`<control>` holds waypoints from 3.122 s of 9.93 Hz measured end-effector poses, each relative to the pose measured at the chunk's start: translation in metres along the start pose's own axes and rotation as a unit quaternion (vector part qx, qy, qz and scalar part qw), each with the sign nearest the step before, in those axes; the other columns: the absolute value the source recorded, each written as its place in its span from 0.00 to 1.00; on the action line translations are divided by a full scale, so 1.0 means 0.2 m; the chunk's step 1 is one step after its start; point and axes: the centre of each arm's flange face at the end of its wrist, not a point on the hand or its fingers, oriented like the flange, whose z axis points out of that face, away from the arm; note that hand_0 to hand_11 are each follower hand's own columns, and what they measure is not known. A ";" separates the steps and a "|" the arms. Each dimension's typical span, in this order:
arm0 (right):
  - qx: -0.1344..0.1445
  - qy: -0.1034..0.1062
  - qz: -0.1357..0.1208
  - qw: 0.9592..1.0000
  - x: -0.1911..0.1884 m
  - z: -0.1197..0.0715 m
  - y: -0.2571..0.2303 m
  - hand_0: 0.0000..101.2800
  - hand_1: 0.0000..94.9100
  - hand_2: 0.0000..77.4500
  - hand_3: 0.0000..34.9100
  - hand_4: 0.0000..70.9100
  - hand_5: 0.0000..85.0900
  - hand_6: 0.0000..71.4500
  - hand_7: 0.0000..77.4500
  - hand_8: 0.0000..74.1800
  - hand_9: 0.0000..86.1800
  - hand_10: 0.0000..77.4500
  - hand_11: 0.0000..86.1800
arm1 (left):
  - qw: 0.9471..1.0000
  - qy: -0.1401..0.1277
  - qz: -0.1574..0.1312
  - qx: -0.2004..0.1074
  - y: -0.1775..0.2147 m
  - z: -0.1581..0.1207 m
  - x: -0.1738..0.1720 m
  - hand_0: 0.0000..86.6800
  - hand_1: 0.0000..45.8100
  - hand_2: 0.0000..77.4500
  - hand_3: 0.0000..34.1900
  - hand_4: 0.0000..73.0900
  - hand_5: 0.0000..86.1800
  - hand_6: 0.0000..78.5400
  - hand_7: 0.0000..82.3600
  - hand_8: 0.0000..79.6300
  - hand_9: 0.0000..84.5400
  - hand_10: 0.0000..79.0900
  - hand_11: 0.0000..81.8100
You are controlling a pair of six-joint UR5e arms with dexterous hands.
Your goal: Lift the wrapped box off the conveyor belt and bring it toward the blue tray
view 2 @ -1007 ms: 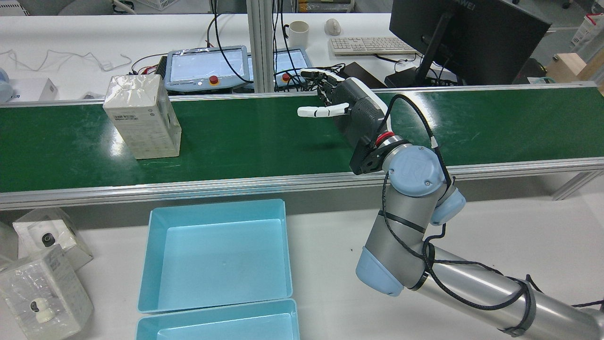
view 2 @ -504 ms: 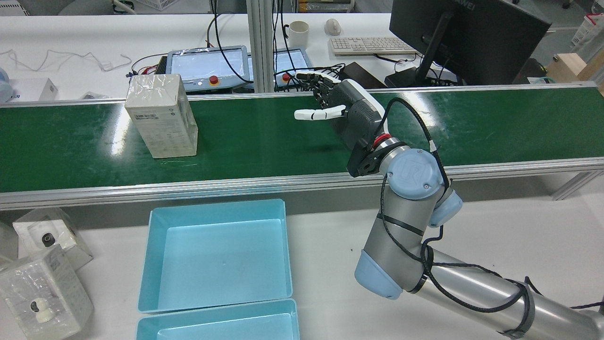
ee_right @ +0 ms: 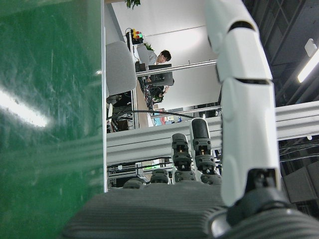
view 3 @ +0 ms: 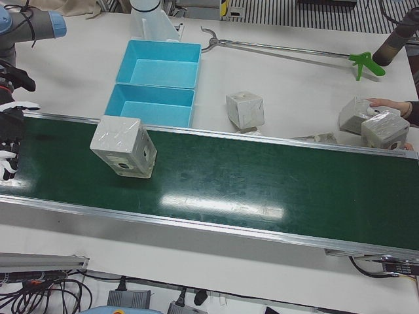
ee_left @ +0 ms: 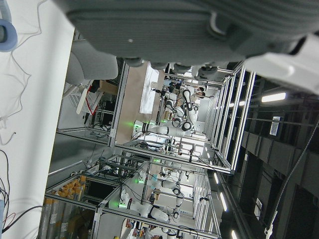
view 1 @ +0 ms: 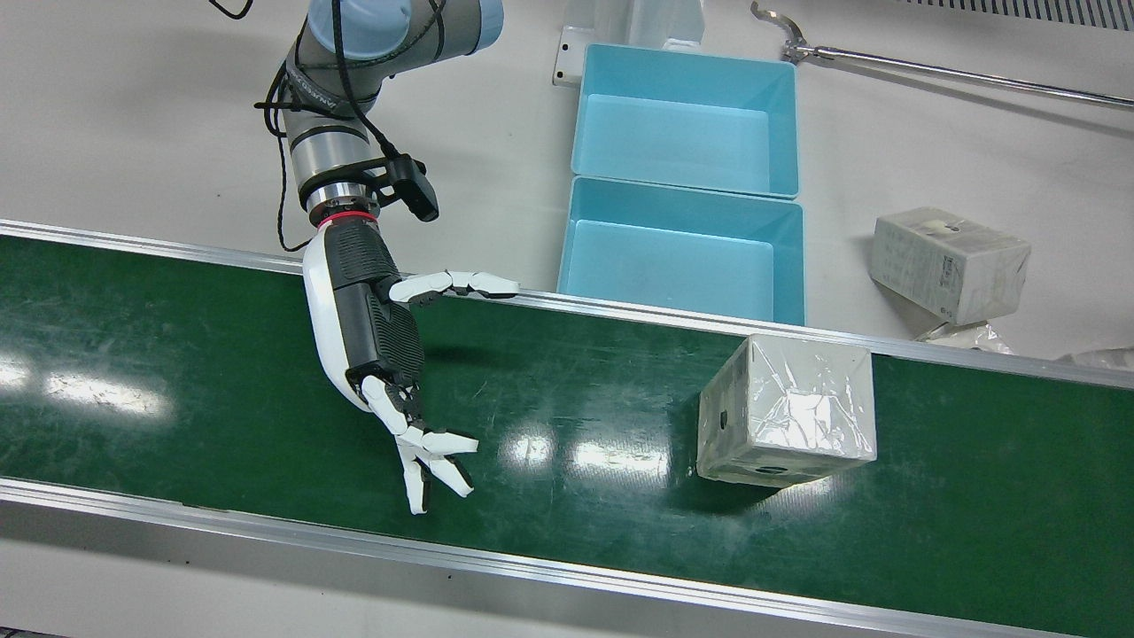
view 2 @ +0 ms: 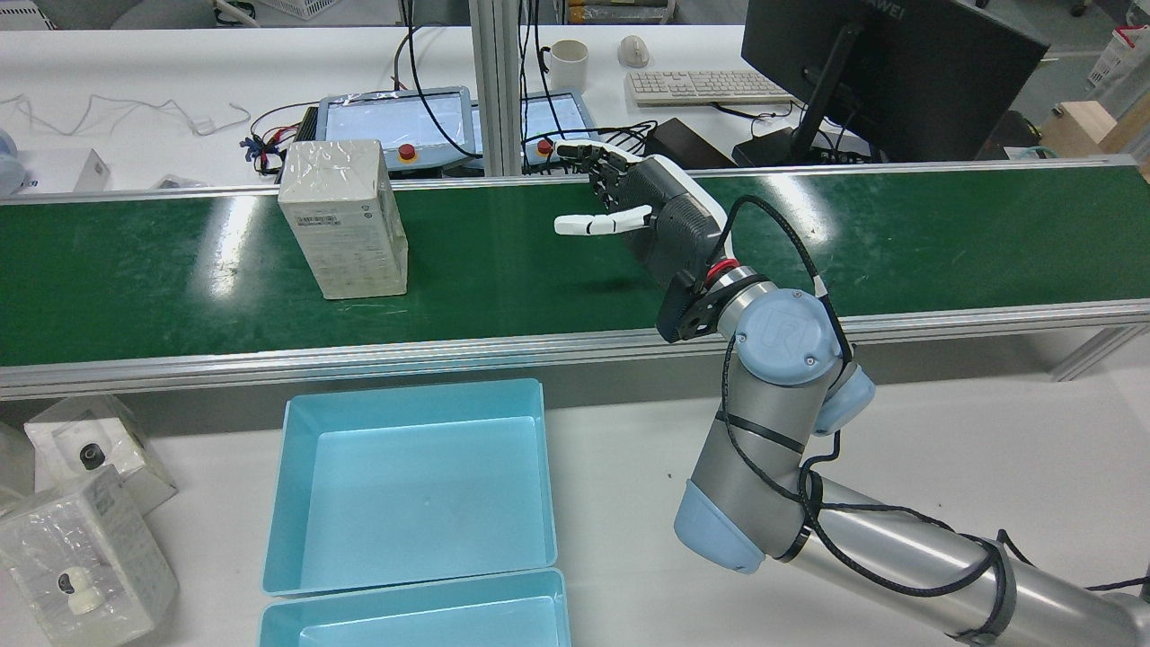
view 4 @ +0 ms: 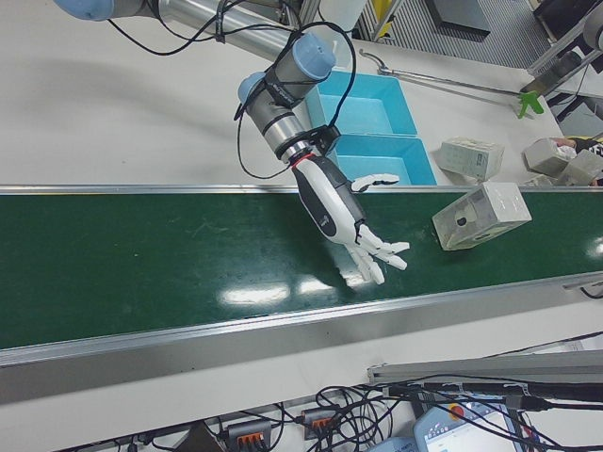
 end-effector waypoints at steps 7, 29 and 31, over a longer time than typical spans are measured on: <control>0.001 -0.001 -0.004 1.000 -0.01 0.01 -0.01 0.49 0.20 0.20 0.00 0.19 0.31 0.09 0.10 0.01 0.04 0.00 0.01 | 1.000 0.000 0.000 0.000 0.00 0.00 0.00 0.00 0.00 0.01 0.00 0.00 0.01 0.01 0.01 0.01 0.01 0.01 0.01; 0.008 0.002 -0.026 1.000 0.02 0.01 -0.04 0.49 0.20 0.20 0.00 0.22 0.31 0.10 0.11 0.02 0.04 0.00 0.01 | 1.000 0.000 0.000 0.000 0.00 0.00 0.00 0.00 0.00 0.01 0.00 0.00 0.01 0.01 0.00 0.01 0.00 0.01 0.01; 0.011 0.003 -0.030 0.999 0.03 0.02 -0.06 0.49 0.20 0.21 0.00 0.22 0.31 0.10 0.11 0.02 0.04 0.00 0.01 | 1.000 0.000 0.000 0.000 0.00 0.00 0.00 0.00 0.00 0.01 0.00 0.00 0.01 0.01 0.00 0.01 0.01 0.01 0.01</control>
